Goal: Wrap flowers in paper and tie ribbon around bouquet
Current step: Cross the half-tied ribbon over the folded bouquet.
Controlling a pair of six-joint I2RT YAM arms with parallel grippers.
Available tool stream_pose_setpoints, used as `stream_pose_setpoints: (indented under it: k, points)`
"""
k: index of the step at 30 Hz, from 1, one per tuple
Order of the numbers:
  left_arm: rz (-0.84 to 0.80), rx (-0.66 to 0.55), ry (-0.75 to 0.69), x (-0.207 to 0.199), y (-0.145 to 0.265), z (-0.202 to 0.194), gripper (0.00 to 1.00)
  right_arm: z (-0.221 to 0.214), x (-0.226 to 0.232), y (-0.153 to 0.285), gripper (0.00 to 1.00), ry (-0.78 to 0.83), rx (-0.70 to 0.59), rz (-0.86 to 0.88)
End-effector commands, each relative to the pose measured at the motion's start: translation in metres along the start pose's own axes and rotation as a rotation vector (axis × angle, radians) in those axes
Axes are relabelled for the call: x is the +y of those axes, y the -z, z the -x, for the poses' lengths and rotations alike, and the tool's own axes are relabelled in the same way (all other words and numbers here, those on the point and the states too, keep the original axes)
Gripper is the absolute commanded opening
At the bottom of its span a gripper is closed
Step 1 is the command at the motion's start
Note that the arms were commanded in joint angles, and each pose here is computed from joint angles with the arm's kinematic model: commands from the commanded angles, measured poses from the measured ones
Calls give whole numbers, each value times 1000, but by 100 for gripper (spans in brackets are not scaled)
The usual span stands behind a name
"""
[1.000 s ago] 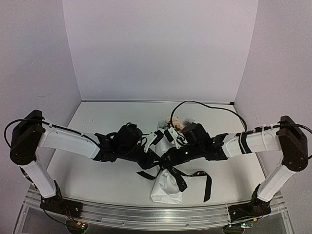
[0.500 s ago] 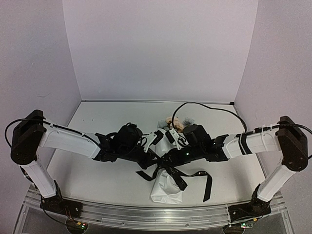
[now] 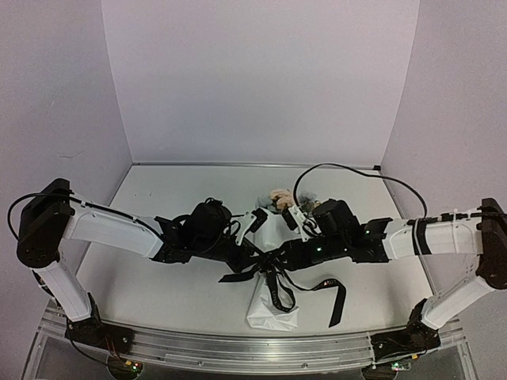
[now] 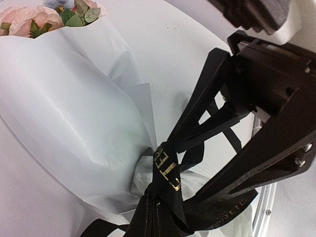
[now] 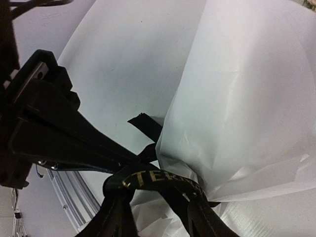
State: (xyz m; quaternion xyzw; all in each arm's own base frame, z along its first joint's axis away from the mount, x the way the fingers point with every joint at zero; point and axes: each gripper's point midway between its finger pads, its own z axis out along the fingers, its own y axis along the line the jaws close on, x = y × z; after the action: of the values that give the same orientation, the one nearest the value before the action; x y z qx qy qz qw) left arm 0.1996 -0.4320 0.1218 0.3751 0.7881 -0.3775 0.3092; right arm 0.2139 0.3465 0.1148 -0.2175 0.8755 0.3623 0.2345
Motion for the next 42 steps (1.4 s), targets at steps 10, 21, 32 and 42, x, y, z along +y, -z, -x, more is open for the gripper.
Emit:
stream_pose_setpoints:
  k: [10,21,32,42]
  points:
    - [-5,-77,-26,-13,6,32,0,-38,-9,37,53,38,122,-84]
    - [-8,-67,-32,-14,3,33,0,-77,2,44,55,131,214,-115]
    - [-6,-74,-38,-14,4,38,0,-98,-3,34,38,137,284,-176]
    - [-7,-78,-41,-15,5,39,0,-96,-7,30,21,139,275,-207]
